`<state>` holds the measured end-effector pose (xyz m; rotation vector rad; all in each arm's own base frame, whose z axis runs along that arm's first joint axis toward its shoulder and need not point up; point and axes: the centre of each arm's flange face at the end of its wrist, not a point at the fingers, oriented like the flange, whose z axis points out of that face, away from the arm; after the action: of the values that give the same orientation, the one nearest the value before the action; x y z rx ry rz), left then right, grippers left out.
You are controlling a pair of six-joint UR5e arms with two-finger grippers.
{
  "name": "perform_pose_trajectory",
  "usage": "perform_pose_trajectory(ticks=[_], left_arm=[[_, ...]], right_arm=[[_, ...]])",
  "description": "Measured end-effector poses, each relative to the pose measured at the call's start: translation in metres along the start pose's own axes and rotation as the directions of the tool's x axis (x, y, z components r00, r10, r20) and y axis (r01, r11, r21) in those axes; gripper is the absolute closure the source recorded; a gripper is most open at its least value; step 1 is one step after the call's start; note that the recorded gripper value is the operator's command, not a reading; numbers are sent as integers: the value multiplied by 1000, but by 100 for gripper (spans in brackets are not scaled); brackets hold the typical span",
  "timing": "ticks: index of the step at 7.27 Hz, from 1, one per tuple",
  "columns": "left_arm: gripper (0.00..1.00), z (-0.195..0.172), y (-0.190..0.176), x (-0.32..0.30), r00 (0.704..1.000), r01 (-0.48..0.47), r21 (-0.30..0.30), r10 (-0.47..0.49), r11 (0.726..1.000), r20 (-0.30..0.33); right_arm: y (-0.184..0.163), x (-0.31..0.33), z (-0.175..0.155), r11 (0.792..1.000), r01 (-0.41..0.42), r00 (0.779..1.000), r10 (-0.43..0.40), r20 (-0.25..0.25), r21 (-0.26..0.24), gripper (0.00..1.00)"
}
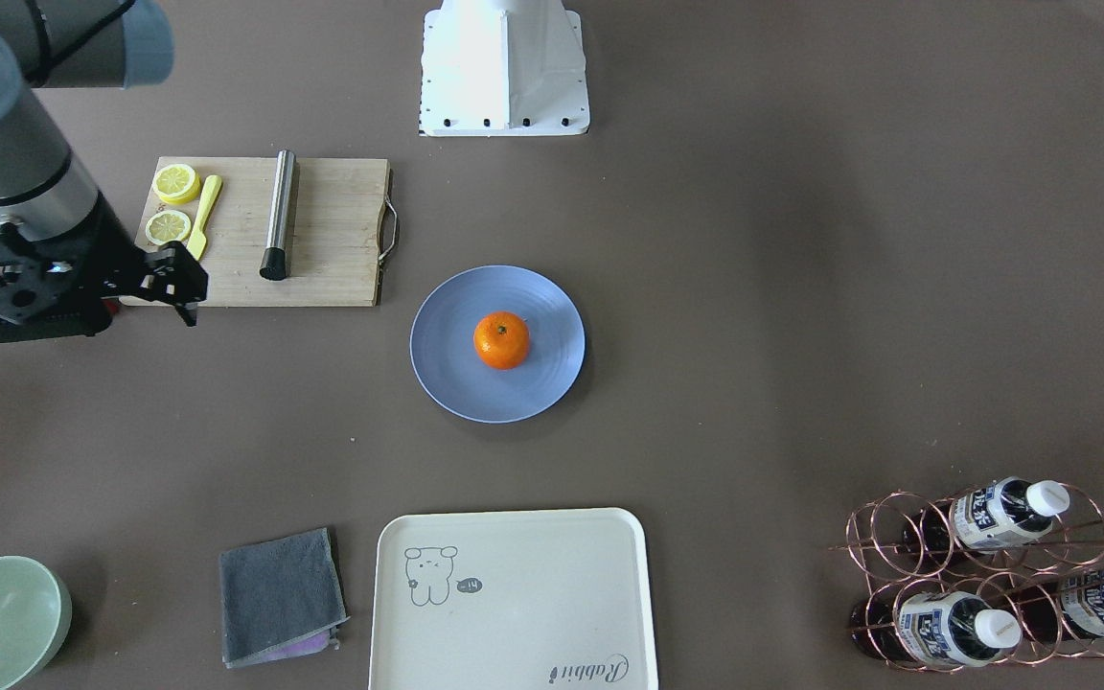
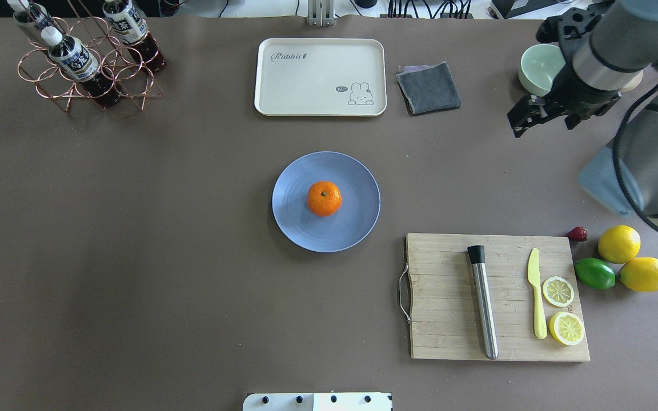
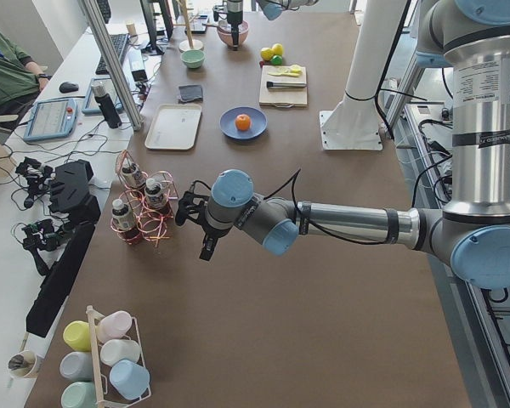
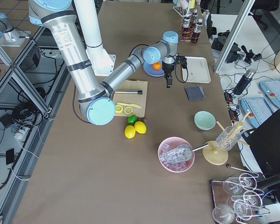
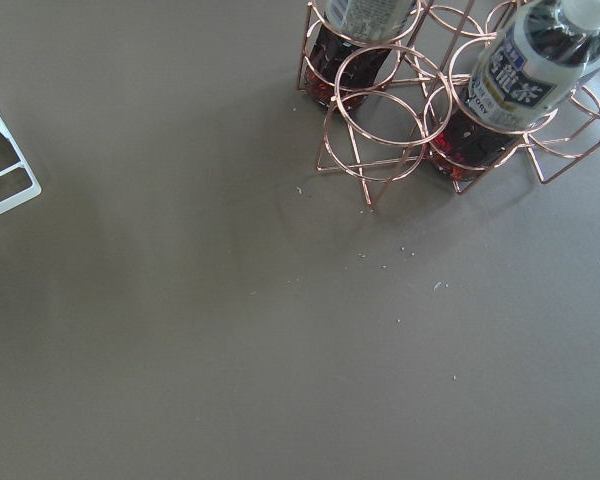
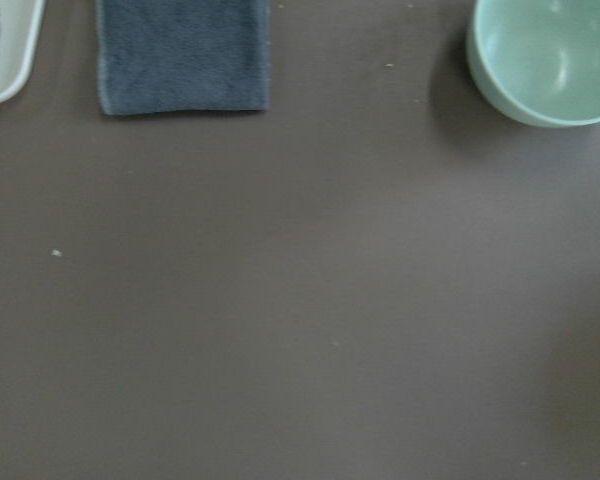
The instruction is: Pick orange to plate
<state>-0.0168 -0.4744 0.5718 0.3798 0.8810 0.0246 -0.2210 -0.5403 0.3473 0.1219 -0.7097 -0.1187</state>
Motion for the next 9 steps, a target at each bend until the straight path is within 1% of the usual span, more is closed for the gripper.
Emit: perform_pose_trajectory(ticks=[1,2,3,4,5,6,8,9], left_arm=[[1,-11,5,-20,1000,-13,-16,13,1000,27],[1,-23,8,-41,998,-34,-42,36,999,55],[1,-36,11,-61,995,-46,-71,52,996,82],[1,-43,15,-74,992,-49,-95,60,994,110],[1,-45,20,-82,988,-49,-113,65,992,137],[2,-44,25,-88,987,-45,-126,63,991,148],[1,-33,35,-101,987,-22,-153,45,988,153],[2,-27,38,-108,988,-9,-163,34,987,151]], right_arm=[[6,70,-6,999,38,999,-39,-3,-16,0],[20,140,-12,997,73,997,-73,-5,-28,0],[40,205,-16,995,95,995,-95,-9,-38,0],[63,259,-17,994,99,995,-100,-16,-49,0],[86,300,-20,995,78,997,-79,-24,-54,0],[109,332,-23,998,39,999,-41,-27,-56,0],[144,368,-23,998,-20,1000,18,-26,-60,0],[155,379,-26,998,-41,999,40,-23,-55,0]])
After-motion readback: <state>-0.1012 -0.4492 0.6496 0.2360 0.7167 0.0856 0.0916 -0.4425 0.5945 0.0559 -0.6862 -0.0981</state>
